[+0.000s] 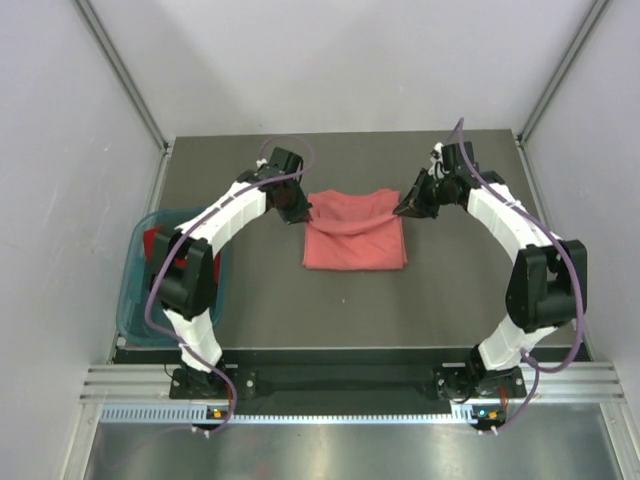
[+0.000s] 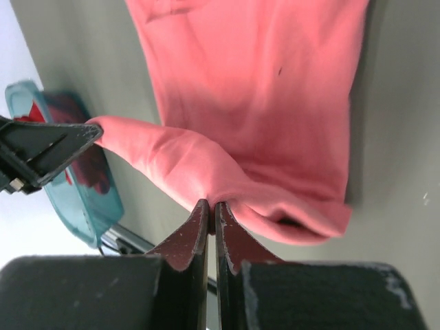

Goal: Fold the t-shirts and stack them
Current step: Fold the tshirt

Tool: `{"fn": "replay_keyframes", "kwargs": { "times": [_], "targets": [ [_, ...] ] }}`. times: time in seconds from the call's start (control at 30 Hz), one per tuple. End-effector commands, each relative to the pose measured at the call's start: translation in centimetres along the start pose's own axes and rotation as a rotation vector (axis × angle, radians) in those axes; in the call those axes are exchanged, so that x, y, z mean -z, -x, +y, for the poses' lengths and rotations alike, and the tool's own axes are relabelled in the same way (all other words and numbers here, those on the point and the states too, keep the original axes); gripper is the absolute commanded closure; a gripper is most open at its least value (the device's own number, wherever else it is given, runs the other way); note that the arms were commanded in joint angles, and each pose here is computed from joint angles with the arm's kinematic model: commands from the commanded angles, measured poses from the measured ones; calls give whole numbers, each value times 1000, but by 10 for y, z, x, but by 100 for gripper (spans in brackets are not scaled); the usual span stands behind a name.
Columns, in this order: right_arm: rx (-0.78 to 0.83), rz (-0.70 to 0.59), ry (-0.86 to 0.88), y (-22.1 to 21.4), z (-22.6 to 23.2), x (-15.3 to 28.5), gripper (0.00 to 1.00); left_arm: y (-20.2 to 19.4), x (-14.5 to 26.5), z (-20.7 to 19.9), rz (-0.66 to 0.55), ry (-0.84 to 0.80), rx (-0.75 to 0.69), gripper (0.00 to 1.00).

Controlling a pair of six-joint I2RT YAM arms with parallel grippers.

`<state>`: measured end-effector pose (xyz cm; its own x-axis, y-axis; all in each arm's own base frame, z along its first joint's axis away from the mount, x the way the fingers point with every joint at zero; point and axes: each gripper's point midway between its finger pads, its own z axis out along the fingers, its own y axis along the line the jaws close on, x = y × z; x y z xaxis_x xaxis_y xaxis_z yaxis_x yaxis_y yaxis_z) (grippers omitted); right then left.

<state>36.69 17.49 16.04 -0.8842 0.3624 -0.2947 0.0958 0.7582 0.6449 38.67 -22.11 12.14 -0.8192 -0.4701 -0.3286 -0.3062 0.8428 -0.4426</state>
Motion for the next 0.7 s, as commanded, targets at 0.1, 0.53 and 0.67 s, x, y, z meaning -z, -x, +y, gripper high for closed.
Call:
{"fn": "replay_keyframes", "kwargs": {
  "times": [0.1, 0.53, 0.67],
  "targets": [
    [26, -56, 67, 44, 10, -2, 100, 39, 1, -27, -53, -59, -119, 100],
    [-6, -48, 107, 76, 0, -32, 100, 65, -33, -37, -40, -105, -119, 100],
    [-24, -44, 102, 83, -6, -43, 100, 73, -39, -44, -51, -126, -126, 100]
  ]
}}
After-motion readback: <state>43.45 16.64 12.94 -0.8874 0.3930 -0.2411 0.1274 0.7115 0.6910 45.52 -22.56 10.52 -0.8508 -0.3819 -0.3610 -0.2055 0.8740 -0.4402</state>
